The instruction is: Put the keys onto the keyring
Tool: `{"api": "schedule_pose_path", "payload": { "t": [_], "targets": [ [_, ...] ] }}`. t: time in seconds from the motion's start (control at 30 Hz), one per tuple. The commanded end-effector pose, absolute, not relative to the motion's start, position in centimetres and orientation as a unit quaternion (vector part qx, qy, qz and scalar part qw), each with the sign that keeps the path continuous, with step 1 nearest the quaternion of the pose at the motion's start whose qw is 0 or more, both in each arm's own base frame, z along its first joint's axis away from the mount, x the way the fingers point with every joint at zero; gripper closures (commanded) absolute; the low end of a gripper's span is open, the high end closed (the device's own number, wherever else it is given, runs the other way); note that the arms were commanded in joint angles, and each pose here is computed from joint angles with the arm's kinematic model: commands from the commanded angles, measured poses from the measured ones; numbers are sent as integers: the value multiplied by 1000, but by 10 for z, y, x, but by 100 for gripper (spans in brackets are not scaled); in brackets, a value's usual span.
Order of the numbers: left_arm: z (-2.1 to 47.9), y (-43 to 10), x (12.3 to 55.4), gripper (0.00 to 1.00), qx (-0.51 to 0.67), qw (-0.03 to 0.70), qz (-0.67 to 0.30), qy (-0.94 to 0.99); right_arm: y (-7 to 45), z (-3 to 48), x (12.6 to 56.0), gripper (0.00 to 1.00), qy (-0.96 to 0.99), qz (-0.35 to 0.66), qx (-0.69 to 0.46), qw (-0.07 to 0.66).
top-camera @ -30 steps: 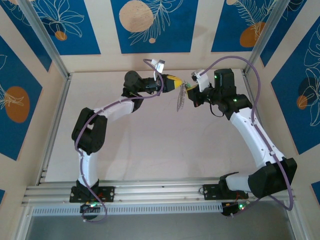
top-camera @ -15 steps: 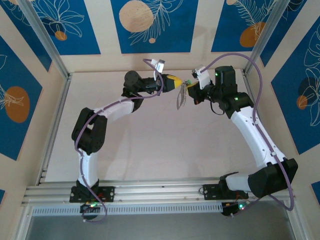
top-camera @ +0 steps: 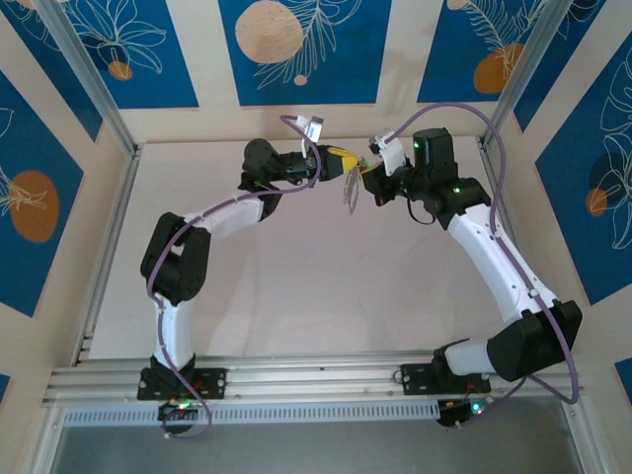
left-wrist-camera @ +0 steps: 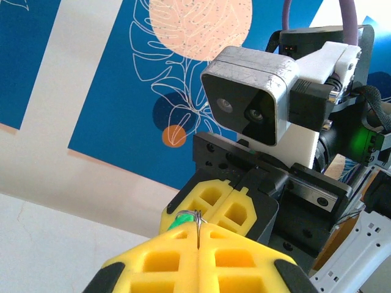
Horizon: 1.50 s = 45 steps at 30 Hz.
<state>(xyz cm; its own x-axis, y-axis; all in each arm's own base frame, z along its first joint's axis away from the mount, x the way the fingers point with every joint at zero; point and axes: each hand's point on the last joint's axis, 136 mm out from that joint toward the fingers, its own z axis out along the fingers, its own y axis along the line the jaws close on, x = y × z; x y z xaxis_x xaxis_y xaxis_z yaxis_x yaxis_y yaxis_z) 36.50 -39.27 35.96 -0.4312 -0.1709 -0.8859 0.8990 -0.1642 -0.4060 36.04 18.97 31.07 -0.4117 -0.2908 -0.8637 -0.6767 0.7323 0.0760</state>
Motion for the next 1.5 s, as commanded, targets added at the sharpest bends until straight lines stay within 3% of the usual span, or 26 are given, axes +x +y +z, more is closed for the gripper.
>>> {"api": "schedule_pose_path", "payload": {
  "t": [0.0, 0.4, 0.77, 0.9, 1.0, 1.47],
  "targets": [
    [386, -386, 352, 100, 380, 427, -667, 477, 188, 329, 364, 100, 801, 202, -298, 479],
    [385, -386, 353, 100, 379, 427, -666, 479, 157, 342, 364, 100, 803, 188, -258, 504],
    [384, -387, 356, 100, 373, 428, -666, 485, 163, 346, 366, 100, 798, 219, -253, 501],
    [384, -382, 363, 77, 359, 442, -661, 488, 164, 343, 371, 100, 803, 220, -250, 495],
    [386, -375, 367, 66, 346, 457, -658, 488, 164, 338, 374, 100, 806, 222, -249, 489],
    [390, -340, 386, 60, 298, 503, -638, 502, 167, 305, 404, 100, 823, 231, -237, 461]
  ]
}}
